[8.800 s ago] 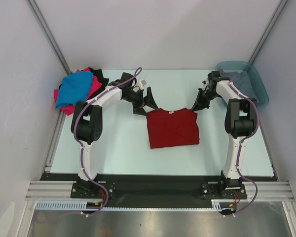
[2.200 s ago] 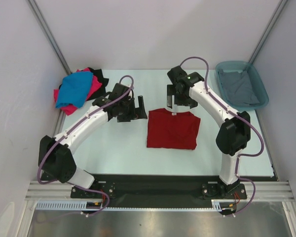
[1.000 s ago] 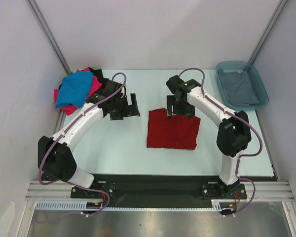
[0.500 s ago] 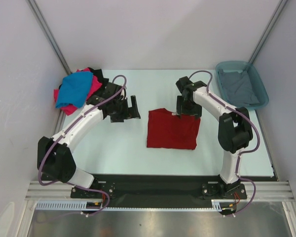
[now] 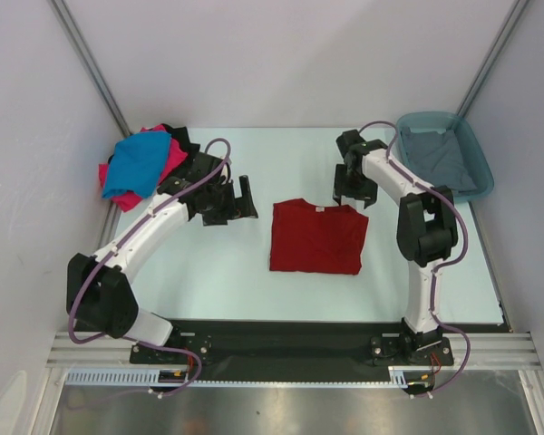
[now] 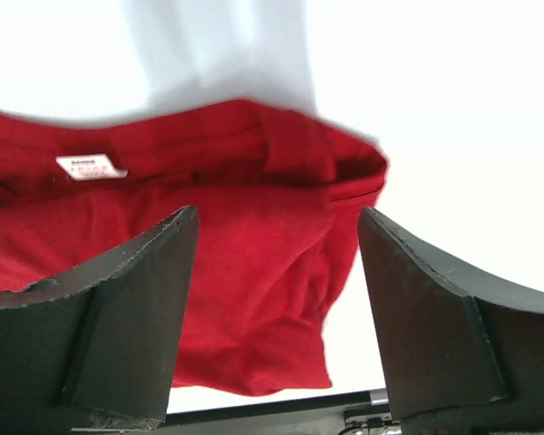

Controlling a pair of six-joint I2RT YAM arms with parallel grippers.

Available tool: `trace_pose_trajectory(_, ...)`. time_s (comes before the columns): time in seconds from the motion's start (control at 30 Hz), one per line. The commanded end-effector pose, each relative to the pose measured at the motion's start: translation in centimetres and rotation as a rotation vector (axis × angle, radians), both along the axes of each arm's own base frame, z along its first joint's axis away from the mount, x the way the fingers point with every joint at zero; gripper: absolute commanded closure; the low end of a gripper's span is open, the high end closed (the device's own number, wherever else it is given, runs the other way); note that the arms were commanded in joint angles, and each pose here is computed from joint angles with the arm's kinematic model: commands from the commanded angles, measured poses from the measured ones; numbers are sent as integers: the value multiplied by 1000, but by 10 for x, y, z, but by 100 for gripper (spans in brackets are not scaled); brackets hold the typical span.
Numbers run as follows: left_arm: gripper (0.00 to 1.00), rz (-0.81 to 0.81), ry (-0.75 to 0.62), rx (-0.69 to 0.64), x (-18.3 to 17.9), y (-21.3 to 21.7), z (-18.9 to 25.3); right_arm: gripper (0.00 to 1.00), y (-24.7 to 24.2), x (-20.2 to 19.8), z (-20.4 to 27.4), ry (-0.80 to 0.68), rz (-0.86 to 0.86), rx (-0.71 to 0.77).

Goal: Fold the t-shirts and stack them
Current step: Fold the tshirt

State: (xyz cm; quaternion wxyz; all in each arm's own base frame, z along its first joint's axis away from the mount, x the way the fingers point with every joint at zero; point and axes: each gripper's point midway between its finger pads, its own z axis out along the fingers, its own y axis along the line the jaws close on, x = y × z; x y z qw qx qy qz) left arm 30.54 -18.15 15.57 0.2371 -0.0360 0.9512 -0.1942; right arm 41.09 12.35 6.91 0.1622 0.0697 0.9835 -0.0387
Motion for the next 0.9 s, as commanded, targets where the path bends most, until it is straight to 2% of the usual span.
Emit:
trace_pose_trajectory(0.0,0,21,-37,-50,5,-4,16,26,-3,16,19,-56,9,9)
trace_pose_trajectory(0.3,0,19,-32,-79,10,-12,16,31,-6,5,8,-10,-6,38)
trace_pose_trajectory(0.53,0,6,-34,-101,8,-16,16,27,-9,0,1,20,-27,48)
trace_pose_trajectory(0.87,0,-9,-28,-96,11,-18,14,28,-10,-8,-18,74,-51,71)
